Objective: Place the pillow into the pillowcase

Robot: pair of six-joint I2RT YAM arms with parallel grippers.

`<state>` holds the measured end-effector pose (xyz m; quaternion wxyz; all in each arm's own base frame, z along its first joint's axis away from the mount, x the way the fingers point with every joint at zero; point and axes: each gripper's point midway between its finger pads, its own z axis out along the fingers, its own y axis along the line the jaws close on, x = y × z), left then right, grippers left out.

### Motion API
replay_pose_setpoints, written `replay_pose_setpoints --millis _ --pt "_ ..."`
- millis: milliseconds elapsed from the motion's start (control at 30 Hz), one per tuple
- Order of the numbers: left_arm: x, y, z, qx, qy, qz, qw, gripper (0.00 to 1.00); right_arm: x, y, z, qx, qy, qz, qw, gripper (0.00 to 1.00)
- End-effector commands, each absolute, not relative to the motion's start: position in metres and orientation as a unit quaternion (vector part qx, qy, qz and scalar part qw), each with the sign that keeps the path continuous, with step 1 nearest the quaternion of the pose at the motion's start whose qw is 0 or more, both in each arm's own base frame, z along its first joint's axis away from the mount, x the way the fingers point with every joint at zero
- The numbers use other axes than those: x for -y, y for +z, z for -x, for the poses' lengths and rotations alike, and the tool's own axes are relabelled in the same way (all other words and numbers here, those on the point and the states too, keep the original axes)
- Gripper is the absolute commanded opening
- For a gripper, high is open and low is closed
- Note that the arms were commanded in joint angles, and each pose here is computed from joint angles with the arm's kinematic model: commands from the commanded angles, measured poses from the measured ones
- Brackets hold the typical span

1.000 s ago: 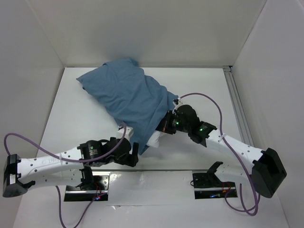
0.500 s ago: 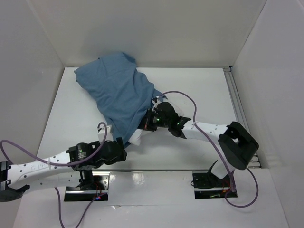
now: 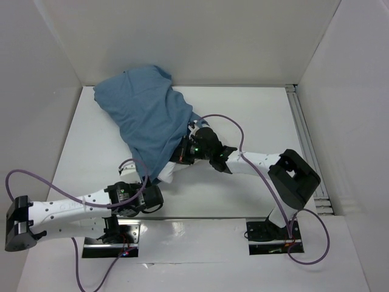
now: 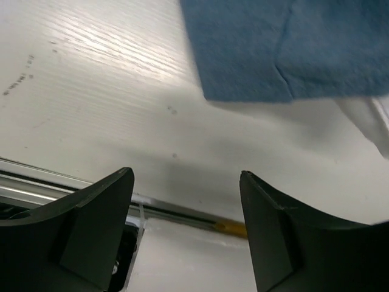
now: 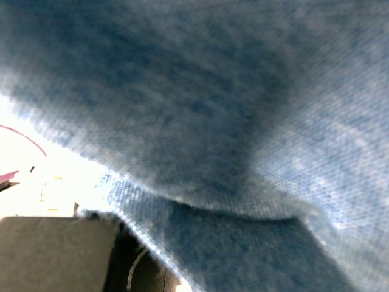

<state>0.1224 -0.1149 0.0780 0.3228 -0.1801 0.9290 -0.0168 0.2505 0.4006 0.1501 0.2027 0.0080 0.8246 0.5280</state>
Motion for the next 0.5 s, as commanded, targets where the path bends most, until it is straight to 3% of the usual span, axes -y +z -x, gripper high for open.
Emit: replay_pose_setpoints --millis 0,300,467 --pt "0.095 0.093 -0.142 -0.884 0.019 0.257 0.389 0.82 -0.410 0.200 -0.249 -0.788 0.572 0.018 0.226 0.00" --pt "0.123 0.105 -0.170 -0.874 0.007 0.197 0.444 0.81 -0.407 0.202 -0.247 -0.790 0.568 0.024 0.229 0.00" --pt "0.137 0.098 -0.185 -0.888 -0.018 0.163 0.429 0.80 -0.408 0.206 -0.248 -0.787 0.571 0.025 0.232 0.00"
